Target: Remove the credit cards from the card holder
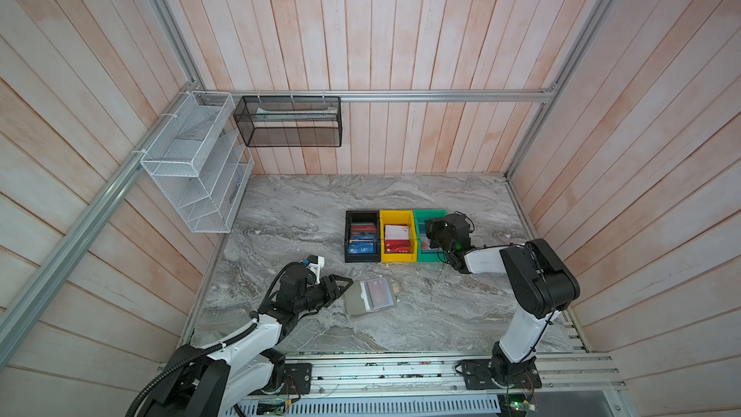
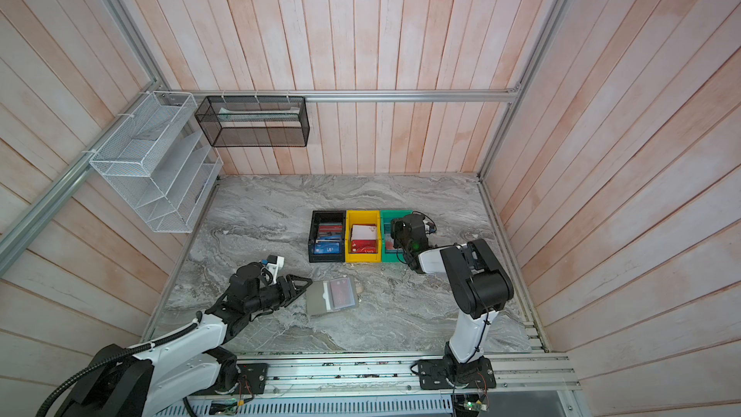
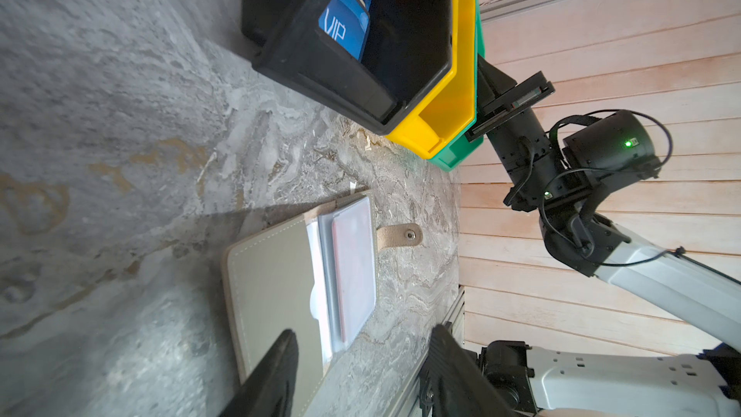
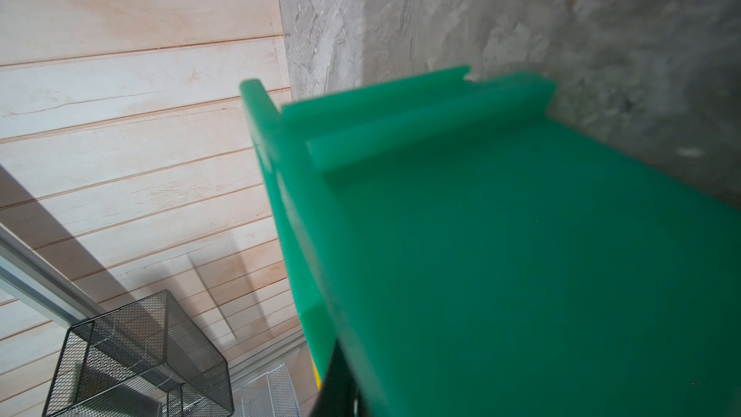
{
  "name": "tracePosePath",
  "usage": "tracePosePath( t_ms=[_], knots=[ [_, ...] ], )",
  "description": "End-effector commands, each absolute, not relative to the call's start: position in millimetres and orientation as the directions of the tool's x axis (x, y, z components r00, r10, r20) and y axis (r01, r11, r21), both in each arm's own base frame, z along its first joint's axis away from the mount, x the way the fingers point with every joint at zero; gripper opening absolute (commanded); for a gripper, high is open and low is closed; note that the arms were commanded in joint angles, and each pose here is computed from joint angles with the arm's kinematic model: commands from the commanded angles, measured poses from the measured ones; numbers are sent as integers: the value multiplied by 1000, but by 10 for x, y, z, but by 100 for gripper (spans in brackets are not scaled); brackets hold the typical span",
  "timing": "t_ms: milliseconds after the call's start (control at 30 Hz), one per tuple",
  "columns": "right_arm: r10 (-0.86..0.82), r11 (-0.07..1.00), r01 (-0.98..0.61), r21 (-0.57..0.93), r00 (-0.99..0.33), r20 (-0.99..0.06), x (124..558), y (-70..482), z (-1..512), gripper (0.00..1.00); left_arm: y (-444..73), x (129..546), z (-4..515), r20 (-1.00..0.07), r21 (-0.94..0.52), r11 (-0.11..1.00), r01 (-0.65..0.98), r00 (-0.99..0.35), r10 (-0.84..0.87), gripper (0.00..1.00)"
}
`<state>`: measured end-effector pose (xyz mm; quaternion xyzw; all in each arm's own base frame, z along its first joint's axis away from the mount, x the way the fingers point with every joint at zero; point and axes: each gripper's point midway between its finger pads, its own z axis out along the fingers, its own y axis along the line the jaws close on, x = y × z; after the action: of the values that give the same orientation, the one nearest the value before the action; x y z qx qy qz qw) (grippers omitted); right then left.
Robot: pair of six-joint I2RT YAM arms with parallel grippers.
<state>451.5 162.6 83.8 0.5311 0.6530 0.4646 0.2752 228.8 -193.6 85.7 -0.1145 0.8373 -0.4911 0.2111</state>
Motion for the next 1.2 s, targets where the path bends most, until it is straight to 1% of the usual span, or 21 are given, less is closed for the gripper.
tracePosePath(
  t_ms=[0, 133, 200, 400, 433, 467, 533, 633, 1033, 1167],
  knots=[
    [947, -15, 429, 903, -284, 150, 4585, 1628, 860, 0, -1941, 2283, 850, -245, -871, 492, 22, -885, -395, 56],
    [949, -2, 440, 898, -283, 141, 4587, 1617, 838, 0, -1939, 2283, 846, -243, -871, 491, 19, -885, -397, 56],
    [948, -2, 440, 898, -284, 141, 4586, 1618, 834, 2, -1938, 2282, 847, -244, -871, 492, 20, -885, -396, 56],
    [946, -9, 445, 895, -285, 152, 4575, 1620, 820, 2, -1940, 2279, 843, -241, -871, 491, 18, -886, -396, 56],
    [946, -9, 447, 895, -286, 153, 4573, 1619, 819, 4, -1941, 2281, 846, -243, -871, 491, 20, -886, -395, 56],
    [945, -9, 447, 894, -289, 154, 4570, 1621, 820, 9, -1939, 2281, 844, -243, -871, 492, 19, -886, -396, 56],
    [940, 4, 442, 897, -307, 148, 4569, 1645, 844, 24, -1938, 2281, 841, -243, -870, 493, 18, -886, -396, 56],
    [936, 21, 438, 899, -326, 137, 4565, 1668, 870, 28, -1937, 2280, 839, -243, -870, 493, 18, -886, -396, 56],
    [930, 39, 434, 900, -345, 126, 4525, 1682, 1024, 29, -1933, 2269, 829, -242, -870, 493, 17, -886, -396, 56],
    [932, 33, 441, 897, -338, 132, 4477, 1657, 1064, 31, -1938, 2274, 844, -243, -871, 491, 19, -886, -395, 56]
  ],
)
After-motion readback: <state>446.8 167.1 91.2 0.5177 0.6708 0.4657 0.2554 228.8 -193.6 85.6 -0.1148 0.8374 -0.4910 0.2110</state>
